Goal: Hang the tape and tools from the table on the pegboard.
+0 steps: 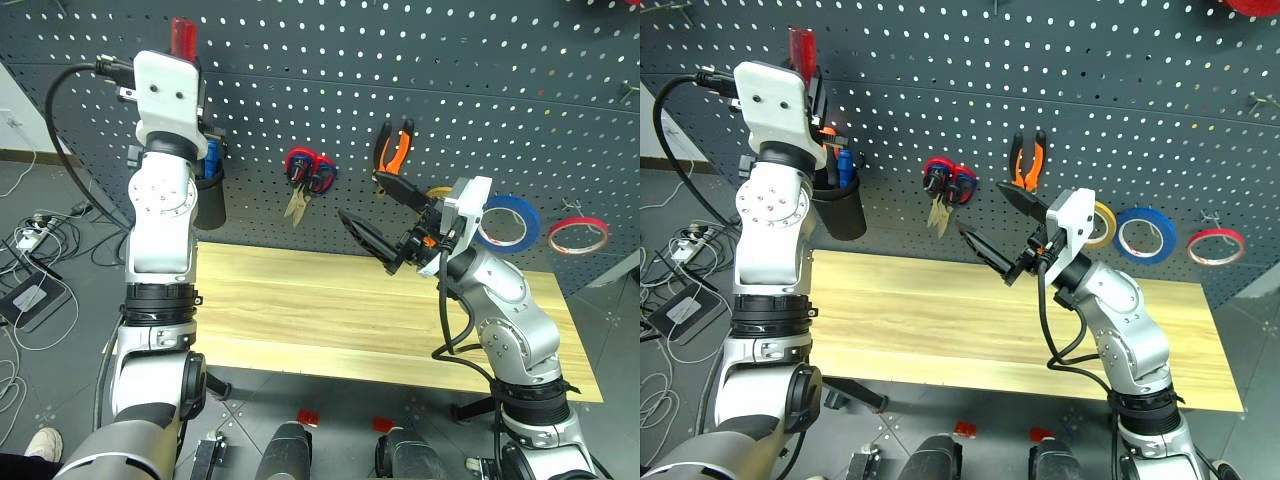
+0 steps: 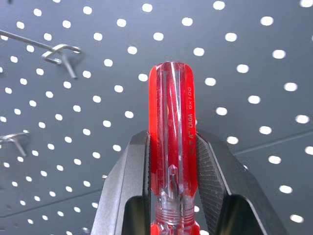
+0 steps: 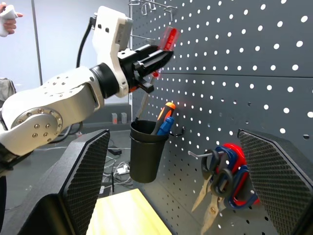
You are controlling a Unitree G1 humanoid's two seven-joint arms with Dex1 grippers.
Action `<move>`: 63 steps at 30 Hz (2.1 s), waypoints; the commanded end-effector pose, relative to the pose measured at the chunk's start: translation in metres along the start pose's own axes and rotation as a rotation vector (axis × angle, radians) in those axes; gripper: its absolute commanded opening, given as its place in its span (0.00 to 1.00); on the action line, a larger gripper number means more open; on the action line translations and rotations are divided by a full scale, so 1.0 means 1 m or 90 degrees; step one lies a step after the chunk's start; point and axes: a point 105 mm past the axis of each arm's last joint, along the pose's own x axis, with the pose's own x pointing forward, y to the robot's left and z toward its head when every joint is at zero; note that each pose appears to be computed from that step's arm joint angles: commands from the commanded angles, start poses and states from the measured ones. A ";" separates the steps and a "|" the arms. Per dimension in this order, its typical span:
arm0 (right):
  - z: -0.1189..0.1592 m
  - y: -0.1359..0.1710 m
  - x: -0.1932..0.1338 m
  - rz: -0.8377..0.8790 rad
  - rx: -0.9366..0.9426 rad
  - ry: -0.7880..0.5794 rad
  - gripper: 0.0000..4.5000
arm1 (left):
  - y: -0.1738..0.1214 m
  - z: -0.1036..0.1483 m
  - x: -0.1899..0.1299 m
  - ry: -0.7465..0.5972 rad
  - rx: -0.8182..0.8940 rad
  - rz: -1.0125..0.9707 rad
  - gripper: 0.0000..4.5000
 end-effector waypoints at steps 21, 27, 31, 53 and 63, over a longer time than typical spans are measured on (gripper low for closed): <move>0.005 -0.002 0.001 -0.007 -0.014 0.004 1.00 | 0.027 0.020 0.018 -0.063 -0.033 0.065 0.20; 0.004 -0.001 0.000 -0.009 -0.012 0.006 1.00 | 0.019 0.012 0.020 -0.055 -0.034 0.049 0.20; 0.003 0.000 -0.002 -0.012 -0.010 0.011 1.00 | 0.014 0.000 0.013 -0.038 -0.034 0.040 0.20; -0.004 -0.002 -0.010 -0.012 -0.012 0.037 1.00 | 0.022 -0.049 -0.039 0.120 -0.070 0.093 0.20; -0.006 -0.001 -0.011 -0.010 -0.008 0.042 1.00 | 0.023 -0.048 -0.037 0.130 -0.076 0.093 0.85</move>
